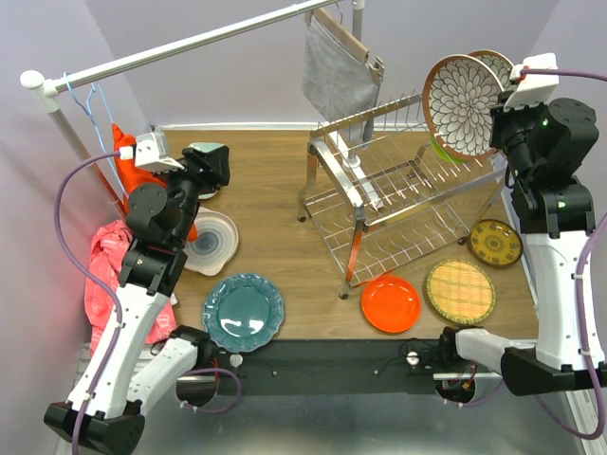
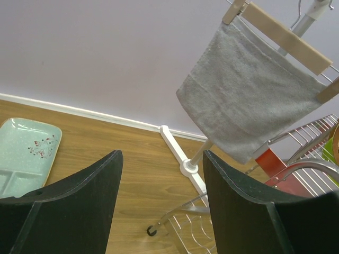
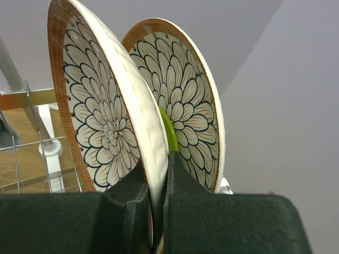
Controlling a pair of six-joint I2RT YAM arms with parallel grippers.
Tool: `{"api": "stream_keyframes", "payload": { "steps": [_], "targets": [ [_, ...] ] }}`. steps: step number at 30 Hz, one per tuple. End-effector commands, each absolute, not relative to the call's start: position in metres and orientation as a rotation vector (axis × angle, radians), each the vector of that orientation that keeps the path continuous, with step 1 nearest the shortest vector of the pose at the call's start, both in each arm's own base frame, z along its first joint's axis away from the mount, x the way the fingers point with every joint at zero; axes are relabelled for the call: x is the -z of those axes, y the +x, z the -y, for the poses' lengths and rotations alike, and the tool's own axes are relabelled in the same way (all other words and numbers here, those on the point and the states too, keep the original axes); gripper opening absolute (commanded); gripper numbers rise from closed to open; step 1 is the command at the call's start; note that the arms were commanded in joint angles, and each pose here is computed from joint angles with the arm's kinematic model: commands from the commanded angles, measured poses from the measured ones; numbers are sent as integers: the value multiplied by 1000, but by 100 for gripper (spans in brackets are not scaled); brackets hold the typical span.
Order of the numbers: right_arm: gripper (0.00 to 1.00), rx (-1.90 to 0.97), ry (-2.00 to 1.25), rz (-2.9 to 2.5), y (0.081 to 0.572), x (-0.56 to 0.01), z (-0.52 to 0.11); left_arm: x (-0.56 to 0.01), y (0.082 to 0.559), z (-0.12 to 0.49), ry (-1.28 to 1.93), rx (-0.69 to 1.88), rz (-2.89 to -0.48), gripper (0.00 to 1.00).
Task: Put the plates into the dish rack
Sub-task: Insert the plate into the dish rack
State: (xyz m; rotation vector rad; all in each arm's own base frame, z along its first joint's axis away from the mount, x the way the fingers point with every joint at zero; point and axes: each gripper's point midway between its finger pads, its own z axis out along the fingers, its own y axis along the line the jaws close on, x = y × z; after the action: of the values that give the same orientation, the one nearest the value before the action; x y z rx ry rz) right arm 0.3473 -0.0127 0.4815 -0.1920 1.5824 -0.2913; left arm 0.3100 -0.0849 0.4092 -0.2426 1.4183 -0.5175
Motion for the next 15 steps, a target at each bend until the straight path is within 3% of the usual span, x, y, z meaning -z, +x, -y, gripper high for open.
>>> {"api": "stream_keyframes", "payload": {
  "steps": [1, 15],
  "targets": [
    [1, 350, -102, -1393, 342, -542, 23, -410, 311, 86, -234, 532, -1408, 71],
    [1, 339, -153, -1381, 345, -546, 13, -410, 311, 84, -233, 530, -1408, 71]
  ]
}}
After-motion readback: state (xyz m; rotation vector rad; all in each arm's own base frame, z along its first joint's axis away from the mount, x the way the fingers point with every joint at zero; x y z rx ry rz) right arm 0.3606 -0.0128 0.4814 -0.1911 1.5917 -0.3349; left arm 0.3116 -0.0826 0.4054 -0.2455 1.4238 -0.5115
